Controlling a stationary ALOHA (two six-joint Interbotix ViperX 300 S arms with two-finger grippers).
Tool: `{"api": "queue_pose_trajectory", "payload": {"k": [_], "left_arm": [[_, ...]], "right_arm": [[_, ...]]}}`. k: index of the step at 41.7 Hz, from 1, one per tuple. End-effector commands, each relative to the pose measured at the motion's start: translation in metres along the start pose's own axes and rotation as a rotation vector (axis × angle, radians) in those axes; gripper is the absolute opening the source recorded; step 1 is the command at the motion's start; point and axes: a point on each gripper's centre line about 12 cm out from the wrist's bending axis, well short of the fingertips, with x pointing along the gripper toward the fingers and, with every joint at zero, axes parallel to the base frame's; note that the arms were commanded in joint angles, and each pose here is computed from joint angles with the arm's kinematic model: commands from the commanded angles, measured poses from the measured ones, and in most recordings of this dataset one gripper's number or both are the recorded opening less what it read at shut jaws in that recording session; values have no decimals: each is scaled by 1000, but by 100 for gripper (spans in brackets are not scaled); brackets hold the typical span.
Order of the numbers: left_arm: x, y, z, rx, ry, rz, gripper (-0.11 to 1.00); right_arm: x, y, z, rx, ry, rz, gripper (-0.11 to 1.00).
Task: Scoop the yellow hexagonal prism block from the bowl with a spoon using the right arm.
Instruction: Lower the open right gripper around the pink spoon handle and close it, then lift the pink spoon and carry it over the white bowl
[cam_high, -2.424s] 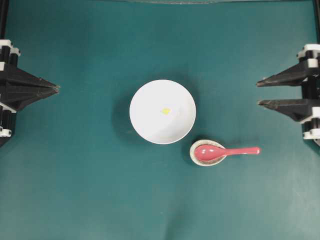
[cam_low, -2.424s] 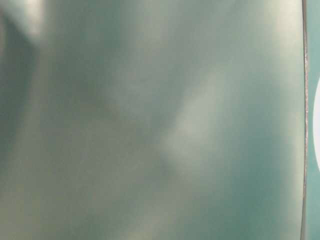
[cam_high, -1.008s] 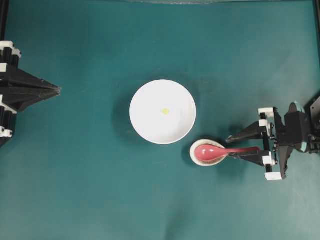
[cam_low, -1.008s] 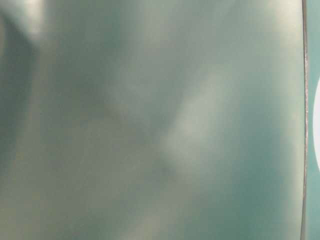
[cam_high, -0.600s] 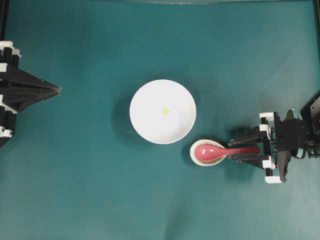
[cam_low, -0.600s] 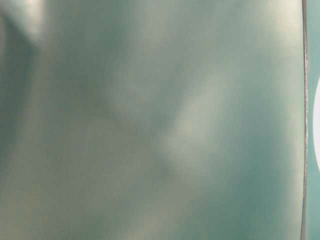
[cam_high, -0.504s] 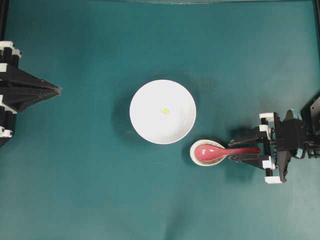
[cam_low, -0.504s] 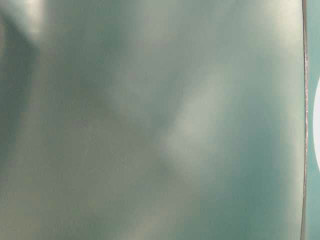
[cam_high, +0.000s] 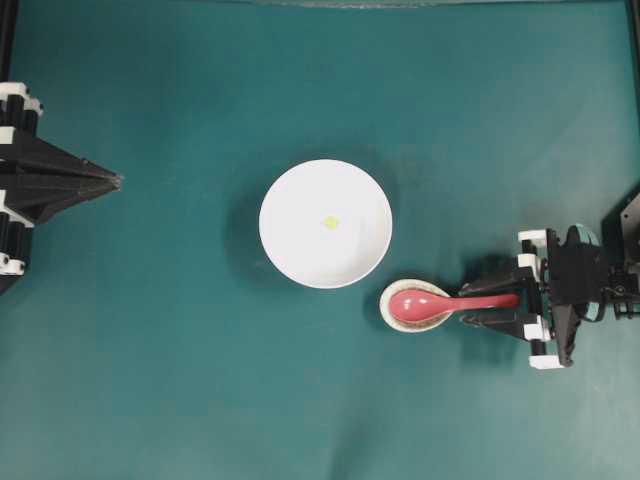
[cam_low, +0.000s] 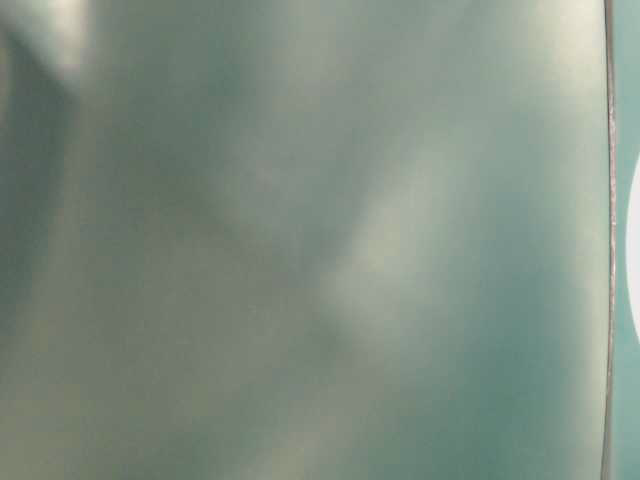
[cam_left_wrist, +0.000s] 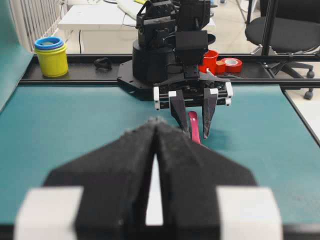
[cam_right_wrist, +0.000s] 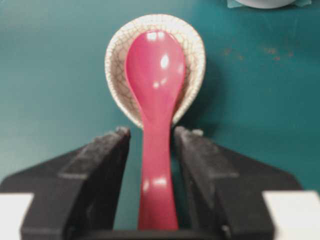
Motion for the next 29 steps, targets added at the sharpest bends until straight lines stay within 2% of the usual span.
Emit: {"api": "queue_pose_trajectory", "payload": {"k": [1,11,19,29], "left_arm": [[2,0,8,3,-20,1,1],[2,0,8,2,-21,1,1],[2,0,8,0,-21,1,1],[3,0,7,-3,-17,1,1]], "right_arm": [[0,3,4,7,-20,9,48],[1,3,5,12,-24,3,42],[1,-1,6,26,-32,-24,25],[0,3,17,47,-81,-9,24]]}}
